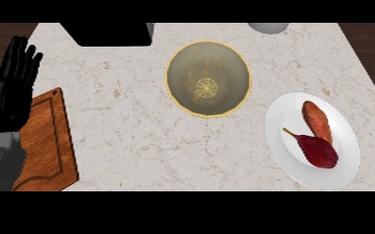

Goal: Pick the sweet potato from the plate and place it in the bowl

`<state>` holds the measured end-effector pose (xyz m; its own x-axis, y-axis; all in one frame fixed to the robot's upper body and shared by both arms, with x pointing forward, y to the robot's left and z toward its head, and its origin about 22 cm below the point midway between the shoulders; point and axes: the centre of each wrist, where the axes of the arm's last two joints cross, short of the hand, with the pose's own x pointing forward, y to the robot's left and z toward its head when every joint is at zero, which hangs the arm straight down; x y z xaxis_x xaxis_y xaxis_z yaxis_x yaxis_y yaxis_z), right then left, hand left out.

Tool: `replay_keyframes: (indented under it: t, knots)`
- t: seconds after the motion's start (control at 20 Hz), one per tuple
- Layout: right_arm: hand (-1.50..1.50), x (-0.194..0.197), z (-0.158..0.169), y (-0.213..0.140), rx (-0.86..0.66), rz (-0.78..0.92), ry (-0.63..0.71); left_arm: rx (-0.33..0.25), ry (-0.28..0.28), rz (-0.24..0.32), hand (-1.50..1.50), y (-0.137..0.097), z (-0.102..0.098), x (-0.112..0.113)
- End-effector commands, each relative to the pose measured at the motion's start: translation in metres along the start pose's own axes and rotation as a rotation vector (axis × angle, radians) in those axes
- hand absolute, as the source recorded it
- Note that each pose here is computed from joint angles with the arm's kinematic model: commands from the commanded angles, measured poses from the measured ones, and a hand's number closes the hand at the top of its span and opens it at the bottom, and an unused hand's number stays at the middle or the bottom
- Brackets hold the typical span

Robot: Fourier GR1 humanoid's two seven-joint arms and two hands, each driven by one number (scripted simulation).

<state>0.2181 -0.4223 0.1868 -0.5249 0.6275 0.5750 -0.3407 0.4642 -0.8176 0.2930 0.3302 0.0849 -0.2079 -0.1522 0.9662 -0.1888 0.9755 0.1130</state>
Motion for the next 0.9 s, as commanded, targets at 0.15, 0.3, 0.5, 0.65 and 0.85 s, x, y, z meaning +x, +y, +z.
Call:
replay_keyframes:
  t: [0.15, 0.3, 0.5, 0.65, 0.85]
  knots:
    - [-1.50, 0.016, -0.004, -0.039, 0.303, 0.156, 0.148, -0.016, 0.000, 0.007, 0.00, 0.003, -0.001, -0.004]
    - [-1.50, 0.008, -0.002, -0.049, 0.362, 0.216, 0.174, -0.011, 0.003, 0.008, 0.00, 0.005, -0.013, 0.004]
    - [-1.50, 0.001, -0.009, -0.022, 0.378, 0.216, 0.192, -0.019, 0.009, 0.011, 0.00, -0.015, -0.002, -0.002]
    - [-1.50, -0.018, -0.014, -0.024, 0.364, 0.225, 0.189, -0.006, -0.002, -0.002, 0.00, -0.015, -0.003, 0.002]
    - [-1.50, -0.031, -0.028, 0.019, 0.410, 0.226, 0.215, -0.006, -0.011, -0.011, 0.00, 0.007, -0.007, -0.004]
